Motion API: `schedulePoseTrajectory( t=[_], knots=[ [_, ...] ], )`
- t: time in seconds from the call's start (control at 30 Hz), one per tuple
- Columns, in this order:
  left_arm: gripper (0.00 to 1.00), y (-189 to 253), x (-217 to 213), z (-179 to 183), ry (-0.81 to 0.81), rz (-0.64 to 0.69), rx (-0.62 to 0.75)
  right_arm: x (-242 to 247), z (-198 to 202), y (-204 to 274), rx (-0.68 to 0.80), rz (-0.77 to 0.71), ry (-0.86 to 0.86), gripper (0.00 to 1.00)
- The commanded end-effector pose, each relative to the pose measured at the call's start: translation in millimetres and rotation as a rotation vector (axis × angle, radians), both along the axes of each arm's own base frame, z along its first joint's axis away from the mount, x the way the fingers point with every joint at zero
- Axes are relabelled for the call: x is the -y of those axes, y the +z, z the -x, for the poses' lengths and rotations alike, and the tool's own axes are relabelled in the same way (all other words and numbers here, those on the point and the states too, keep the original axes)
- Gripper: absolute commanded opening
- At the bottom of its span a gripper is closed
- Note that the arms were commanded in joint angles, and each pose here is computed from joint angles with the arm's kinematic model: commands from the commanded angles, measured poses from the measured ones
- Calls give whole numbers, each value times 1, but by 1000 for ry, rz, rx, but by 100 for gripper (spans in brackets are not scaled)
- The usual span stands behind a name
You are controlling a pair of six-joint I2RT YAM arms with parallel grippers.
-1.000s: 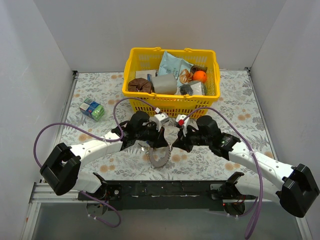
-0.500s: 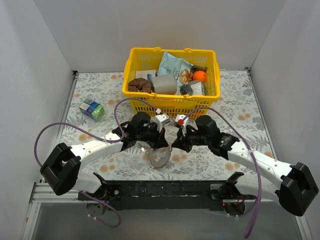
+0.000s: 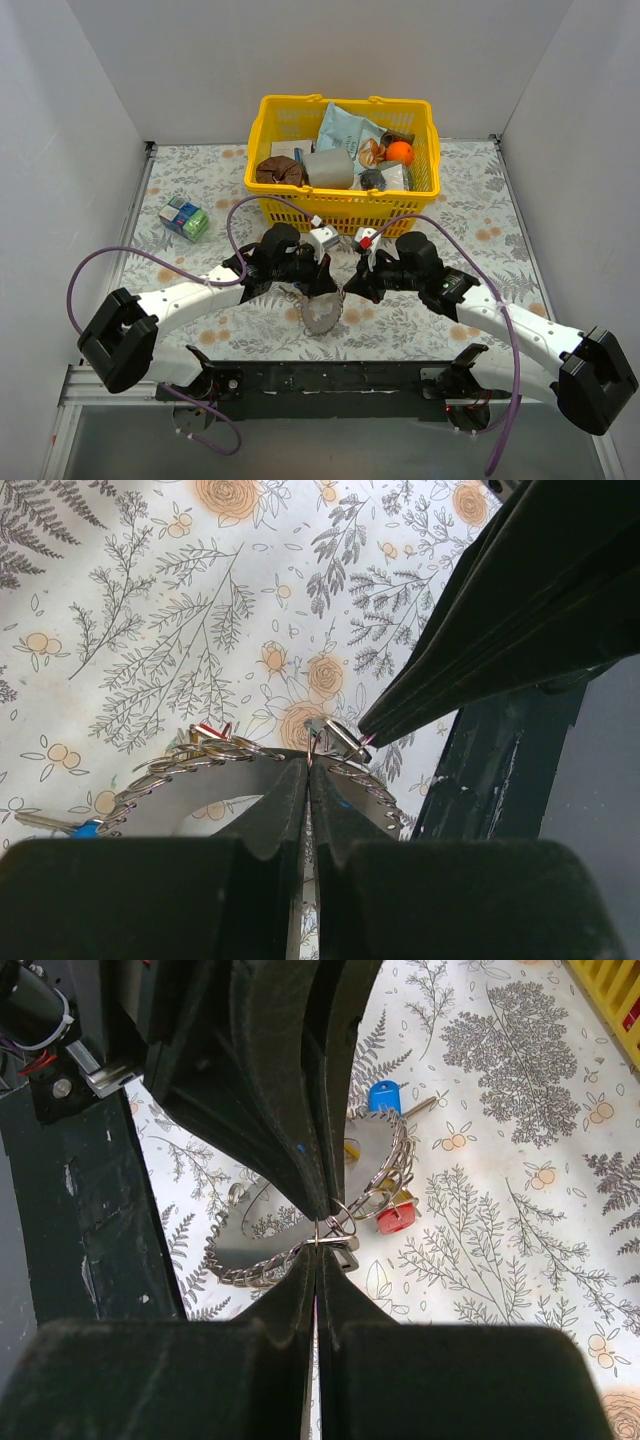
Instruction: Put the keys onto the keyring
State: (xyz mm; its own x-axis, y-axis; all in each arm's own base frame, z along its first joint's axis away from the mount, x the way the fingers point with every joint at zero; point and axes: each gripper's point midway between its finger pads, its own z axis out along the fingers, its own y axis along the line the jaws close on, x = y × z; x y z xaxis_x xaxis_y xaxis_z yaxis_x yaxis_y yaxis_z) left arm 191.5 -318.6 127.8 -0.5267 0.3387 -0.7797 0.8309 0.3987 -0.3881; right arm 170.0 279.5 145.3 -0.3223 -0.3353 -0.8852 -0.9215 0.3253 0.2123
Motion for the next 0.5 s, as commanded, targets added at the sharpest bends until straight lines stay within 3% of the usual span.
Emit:
schedulePoseTrajectory(
  t=[0.0, 0.47],
  knots=[
    [0, 24, 4, -2, -7, 66, 69, -4, -3, 10, 27, -48, 7, 1],
    [0, 24, 4, 0, -13, 68, 61, -5, -6, 5, 10, -42, 0, 1]
  ],
)
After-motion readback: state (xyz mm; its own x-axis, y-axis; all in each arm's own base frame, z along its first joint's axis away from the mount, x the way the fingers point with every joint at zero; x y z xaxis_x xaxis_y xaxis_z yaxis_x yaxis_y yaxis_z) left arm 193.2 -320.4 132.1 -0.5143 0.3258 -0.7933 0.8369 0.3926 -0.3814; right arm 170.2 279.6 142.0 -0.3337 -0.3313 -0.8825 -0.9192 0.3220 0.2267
